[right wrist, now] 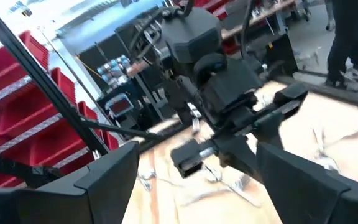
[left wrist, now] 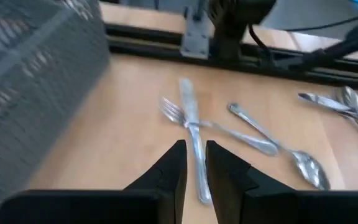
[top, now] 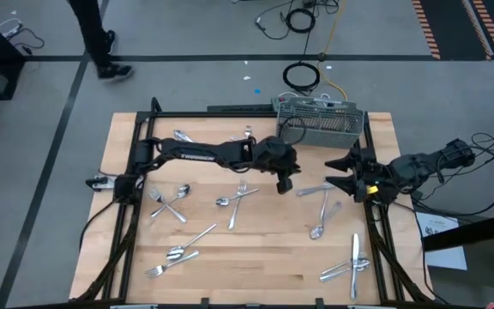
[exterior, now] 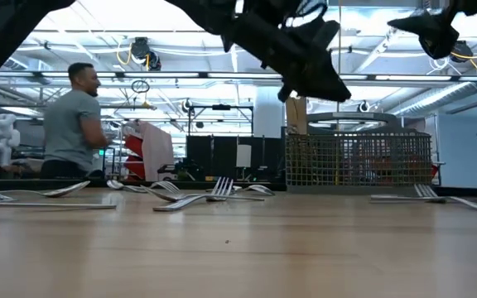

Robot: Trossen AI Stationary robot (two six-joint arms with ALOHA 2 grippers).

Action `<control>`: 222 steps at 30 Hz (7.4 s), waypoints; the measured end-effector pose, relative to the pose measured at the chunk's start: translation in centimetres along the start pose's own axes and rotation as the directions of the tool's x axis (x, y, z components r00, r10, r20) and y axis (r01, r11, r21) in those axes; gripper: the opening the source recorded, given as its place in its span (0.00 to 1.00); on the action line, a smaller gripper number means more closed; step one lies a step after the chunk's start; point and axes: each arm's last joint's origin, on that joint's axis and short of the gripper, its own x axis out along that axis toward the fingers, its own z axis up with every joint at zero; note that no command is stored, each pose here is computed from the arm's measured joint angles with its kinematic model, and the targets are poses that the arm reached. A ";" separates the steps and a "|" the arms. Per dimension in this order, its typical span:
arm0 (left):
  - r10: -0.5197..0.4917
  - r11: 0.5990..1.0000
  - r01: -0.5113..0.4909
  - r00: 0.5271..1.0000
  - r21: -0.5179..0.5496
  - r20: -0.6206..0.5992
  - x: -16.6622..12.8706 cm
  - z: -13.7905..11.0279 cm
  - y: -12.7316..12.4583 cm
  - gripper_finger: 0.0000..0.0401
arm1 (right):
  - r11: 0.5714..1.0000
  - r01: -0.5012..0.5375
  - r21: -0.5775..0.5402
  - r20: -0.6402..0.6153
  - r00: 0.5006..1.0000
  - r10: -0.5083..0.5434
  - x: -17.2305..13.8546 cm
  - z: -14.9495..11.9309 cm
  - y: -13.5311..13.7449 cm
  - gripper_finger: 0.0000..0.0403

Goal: Sort silverware
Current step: Put the silver knife into the silverware basket

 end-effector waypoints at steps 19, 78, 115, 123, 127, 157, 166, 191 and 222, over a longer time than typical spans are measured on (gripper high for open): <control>-0.065 0.997 0.067 0.997 0.046 -0.039 5.4 -4.5 -2.9 0.29 | 0.938 0.239 -0.251 -0.547 0.764 -0.341 -0.5 -5.5 -3.4 0.78; 0.127 0.987 -0.137 0.986 -0.087 -0.112 11.3 -12.0 -3.7 0.37 | 0.937 0.337 -0.093 -0.520 0.786 -0.335 1.3 -5.9 -2.5 0.78; -0.033 0.991 -0.019 0.924 -0.132 -0.381 10.2 -13.7 -4.0 0.22 | 0.883 0.289 -0.370 -0.543 0.704 -0.458 3.5 -7.4 -2.8 0.78; -0.030 0.999 0.023 0.921 -0.022 -0.389 10.0 -13.7 -4.2 0.22 | 0.841 0.266 -0.471 -0.662 0.524 -0.536 5.5 -8.8 -4.7 0.78; -0.026 0.999 0.033 0.920 0.010 -0.391 10.0 -13.7 -4.2 0.22 | 0.815 0.248 -0.524 -0.686 0.445 -0.576 6.4 -9.7 -5.5 0.78; -0.006 0.997 0.034 0.927 0.069 -0.376 10.0 -13.5 -4.2 0.22 | 0.834 0.087 -0.544 -0.795 0.263 -0.546 9.9 -13.3 -8.0 0.54; 0.010 0.997 0.017 0.930 0.072 -0.368 10.1 -13.5 -4.2 0.35 | 0.866 0.088 -0.493 -0.828 0.259 -0.498 9.9 -13.5 -7.8 0.17; 0.029 0.961 0.023 0.982 0.275 -0.186 8.1 -9.2 -4.4 0.53 | 0.904 0.081 -0.420 -0.843 0.334 -0.422 9.7 -12.5 -7.1 0.04; -0.057 0.916 0.107 0.989 0.388 -0.138 7.1 -7.7 -6.3 0.53 | 0.971 0.108 -0.213 -0.879 0.413 -0.239 10.8 -12.0 -6.6 0.03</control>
